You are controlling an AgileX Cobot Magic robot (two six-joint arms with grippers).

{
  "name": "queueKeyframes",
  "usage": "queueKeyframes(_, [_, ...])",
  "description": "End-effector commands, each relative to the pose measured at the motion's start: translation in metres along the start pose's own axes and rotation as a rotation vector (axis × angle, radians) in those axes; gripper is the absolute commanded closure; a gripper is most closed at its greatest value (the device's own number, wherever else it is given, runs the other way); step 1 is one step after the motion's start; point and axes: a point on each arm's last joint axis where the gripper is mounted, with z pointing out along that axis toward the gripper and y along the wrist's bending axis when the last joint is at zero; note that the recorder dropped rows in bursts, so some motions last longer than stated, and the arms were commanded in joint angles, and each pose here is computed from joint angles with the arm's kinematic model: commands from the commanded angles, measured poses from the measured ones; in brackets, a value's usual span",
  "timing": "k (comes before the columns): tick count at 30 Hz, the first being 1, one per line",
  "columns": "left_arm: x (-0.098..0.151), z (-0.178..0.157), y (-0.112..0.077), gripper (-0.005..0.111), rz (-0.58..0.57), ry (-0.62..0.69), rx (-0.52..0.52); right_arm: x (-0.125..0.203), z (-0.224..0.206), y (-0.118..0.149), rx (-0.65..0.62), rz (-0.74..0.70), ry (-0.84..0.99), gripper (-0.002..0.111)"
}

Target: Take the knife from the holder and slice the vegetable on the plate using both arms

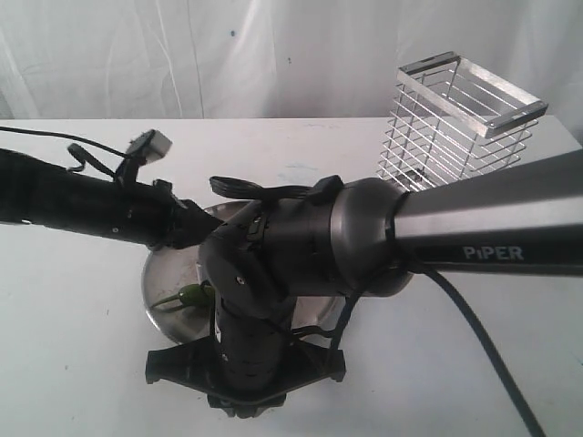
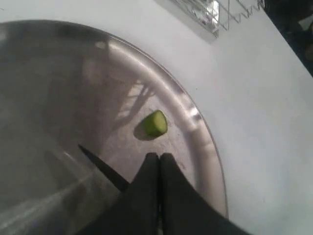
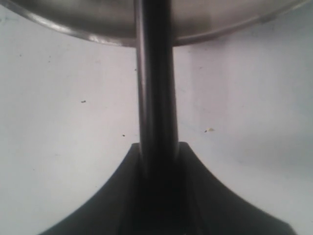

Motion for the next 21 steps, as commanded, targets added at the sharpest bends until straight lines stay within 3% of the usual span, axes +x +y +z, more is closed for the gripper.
queueKeyframes(1, [0.007, 0.015, -0.012, 0.107, 0.087, 0.055, 0.004, -0.001, -0.001, 0.001, -0.009, -0.025, -0.007, 0.108])
queueKeyframes(21, [0.048, 0.052, 0.023, 0.107, -0.049, 0.182, -0.071, 0.003, -0.001, 0.002, -0.02, 0.0, 0.041, 0.108])
